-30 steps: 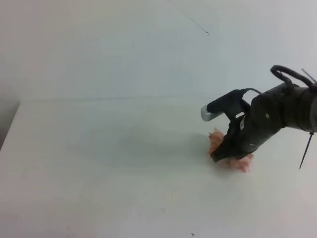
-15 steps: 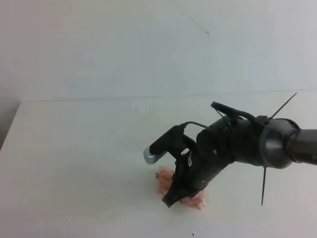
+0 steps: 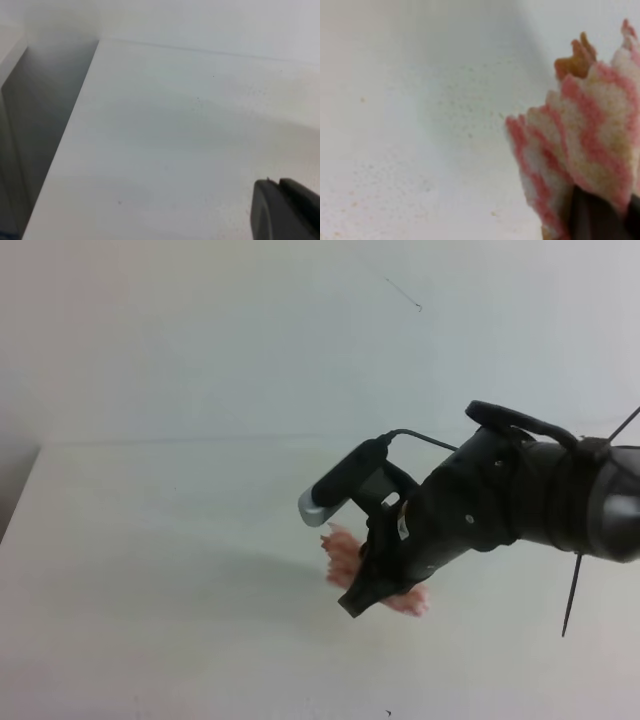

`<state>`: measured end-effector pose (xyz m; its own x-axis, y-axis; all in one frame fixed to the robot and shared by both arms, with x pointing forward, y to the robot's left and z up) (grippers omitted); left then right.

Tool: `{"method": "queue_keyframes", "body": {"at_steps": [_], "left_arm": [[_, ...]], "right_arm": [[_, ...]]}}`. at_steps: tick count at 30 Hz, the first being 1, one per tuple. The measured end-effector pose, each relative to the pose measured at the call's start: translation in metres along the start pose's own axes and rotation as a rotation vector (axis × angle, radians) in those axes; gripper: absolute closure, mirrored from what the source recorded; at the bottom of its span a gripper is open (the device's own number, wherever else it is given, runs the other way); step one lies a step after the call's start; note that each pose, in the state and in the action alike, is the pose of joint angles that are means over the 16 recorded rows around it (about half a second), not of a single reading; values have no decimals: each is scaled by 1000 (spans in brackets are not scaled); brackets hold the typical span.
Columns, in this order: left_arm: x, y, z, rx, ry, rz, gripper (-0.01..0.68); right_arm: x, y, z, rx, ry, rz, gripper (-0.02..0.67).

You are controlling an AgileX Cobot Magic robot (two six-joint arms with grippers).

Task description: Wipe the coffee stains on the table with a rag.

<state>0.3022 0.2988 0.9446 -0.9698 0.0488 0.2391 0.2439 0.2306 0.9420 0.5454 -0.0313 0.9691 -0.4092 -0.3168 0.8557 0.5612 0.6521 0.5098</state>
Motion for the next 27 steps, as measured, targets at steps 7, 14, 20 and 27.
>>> {"method": "queue_keyframes", "body": {"at_steps": [7, 14, 20, 27], "left_arm": [[0, 0, 0, 0, 0, 0, 672], [0, 0, 0, 0, 0, 0, 672], [0, 0, 0, 0, 0, 0, 672], [0, 0, 0, 0, 0, 0, 672]], "right_arm": [[-14, -4, -3, -20, -32, 18, 562], [-33, -13, -2, -57, -36, 66, 465], [-39, -18, -2, -67, -42, 120, 340], [-19, -6, -6, -68, -63, 106, 234]]}}
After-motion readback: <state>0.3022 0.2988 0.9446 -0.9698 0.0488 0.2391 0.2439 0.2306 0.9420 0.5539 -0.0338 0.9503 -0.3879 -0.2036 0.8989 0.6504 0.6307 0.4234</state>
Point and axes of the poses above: a point on each arm's last joint axis where the gripper is mounted, x pointing back along that axis away from the gripper, z along the wrist's bending axis when the last joint is at zero, y = z × x, the point moved 1 cm from there along -x, pointing out along that axis toward the gripper
